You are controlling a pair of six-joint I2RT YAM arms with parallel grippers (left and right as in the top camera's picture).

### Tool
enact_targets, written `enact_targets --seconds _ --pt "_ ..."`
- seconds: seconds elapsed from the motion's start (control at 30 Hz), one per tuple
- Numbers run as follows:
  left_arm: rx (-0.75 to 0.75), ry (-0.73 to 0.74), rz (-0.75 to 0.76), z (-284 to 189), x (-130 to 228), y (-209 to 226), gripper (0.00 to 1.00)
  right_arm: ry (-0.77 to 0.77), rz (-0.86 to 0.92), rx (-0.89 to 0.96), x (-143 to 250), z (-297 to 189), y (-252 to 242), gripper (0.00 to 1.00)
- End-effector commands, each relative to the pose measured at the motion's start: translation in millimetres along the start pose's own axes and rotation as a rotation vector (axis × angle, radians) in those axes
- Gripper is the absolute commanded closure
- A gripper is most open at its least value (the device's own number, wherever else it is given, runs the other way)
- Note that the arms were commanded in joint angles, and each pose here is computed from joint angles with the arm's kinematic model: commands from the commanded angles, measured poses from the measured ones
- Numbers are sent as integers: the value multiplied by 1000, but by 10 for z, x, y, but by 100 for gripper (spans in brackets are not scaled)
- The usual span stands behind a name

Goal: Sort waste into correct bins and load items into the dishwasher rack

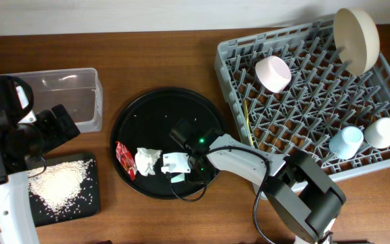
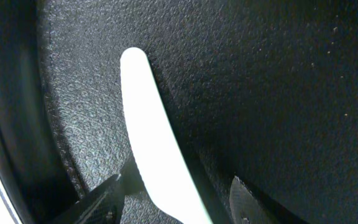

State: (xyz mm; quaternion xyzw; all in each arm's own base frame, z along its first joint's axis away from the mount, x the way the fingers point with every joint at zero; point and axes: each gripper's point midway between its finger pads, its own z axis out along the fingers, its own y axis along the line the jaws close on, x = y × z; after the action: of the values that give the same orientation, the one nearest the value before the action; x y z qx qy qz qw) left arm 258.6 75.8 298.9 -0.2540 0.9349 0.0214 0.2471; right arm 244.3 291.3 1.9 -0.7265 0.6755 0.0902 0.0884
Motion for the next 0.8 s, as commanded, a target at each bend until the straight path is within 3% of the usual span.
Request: enact_targets --seconds 0.0,0.2,0.4,0.57,0.77 --pt "-10 -14 -19 -30 -30 28 1 72 9 -6 168 116 28 45" --pt "-10 -14 -19 -31 -31 28 1 108 16 20 231 109 -12 74" --pt "-10 -14 -19 -30 -30 28 1 150 94 99 279 61 -164 80" --pt "-10 -14 -19 -30 -30 28 1 152 101 102 273 44 -169 94" --pt "-10 -14 -19 -30 -30 28 1 160 117 95 293 5 -136 96"
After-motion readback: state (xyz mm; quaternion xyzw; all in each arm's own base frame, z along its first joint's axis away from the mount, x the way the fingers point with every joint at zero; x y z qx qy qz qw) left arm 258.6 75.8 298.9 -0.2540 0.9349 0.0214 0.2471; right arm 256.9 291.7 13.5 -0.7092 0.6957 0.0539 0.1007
